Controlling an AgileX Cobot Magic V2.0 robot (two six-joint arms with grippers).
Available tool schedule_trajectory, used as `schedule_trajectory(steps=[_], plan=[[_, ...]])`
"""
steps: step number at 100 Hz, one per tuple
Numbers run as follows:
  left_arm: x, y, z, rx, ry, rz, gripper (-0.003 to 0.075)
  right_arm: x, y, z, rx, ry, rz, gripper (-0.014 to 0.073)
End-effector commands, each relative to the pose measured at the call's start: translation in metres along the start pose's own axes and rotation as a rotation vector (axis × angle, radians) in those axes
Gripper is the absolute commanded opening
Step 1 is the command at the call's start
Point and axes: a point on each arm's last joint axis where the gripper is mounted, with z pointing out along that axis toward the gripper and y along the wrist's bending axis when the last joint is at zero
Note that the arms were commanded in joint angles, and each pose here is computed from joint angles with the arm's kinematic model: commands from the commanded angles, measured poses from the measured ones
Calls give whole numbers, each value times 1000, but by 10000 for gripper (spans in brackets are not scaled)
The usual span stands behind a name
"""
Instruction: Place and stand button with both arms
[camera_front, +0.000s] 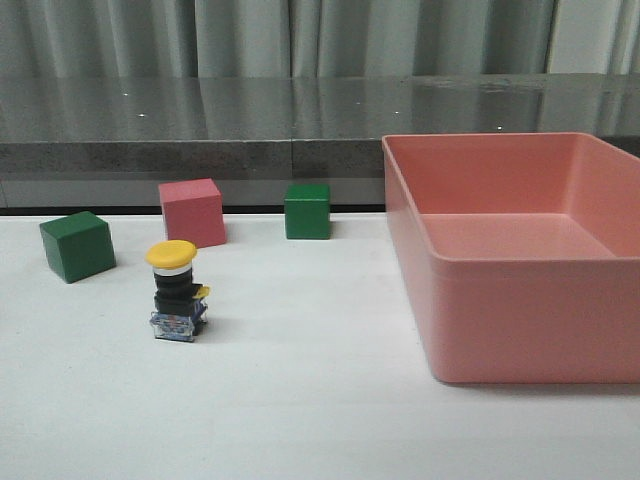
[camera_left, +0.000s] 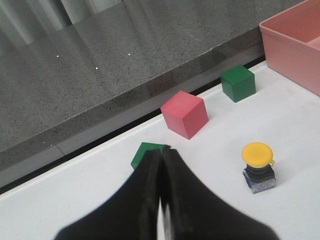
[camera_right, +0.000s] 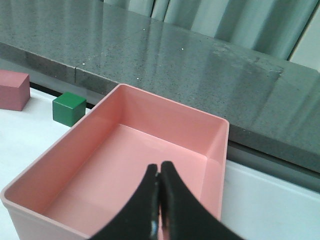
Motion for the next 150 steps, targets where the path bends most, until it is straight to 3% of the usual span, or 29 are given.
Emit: schedule_trajectory(steps=[1,31,108,115,127,150], plan=[[4,-1,-11,-31,-124,-35,-19,-15,-6,-2,44,-90,5,-109],[29,-8,-29,-31,-172,-86,-19,-15,-6,-2,44,-90,5,-109],[33,-9,-27,-43,-191,-59,-19,-15,-6,-2,44,-90,5,-109],[37,-9,-25,-56,-205,-46,-19,-15,-6,-2,44,-90,5,-109],[47,-9,-25,-83,-227,-133,-19,-15,-6,-2,44,-90,5,-109],[75,-6,-34,-222,-250,-198,-19,-15,-6,-2,44,-90,5,-109]])
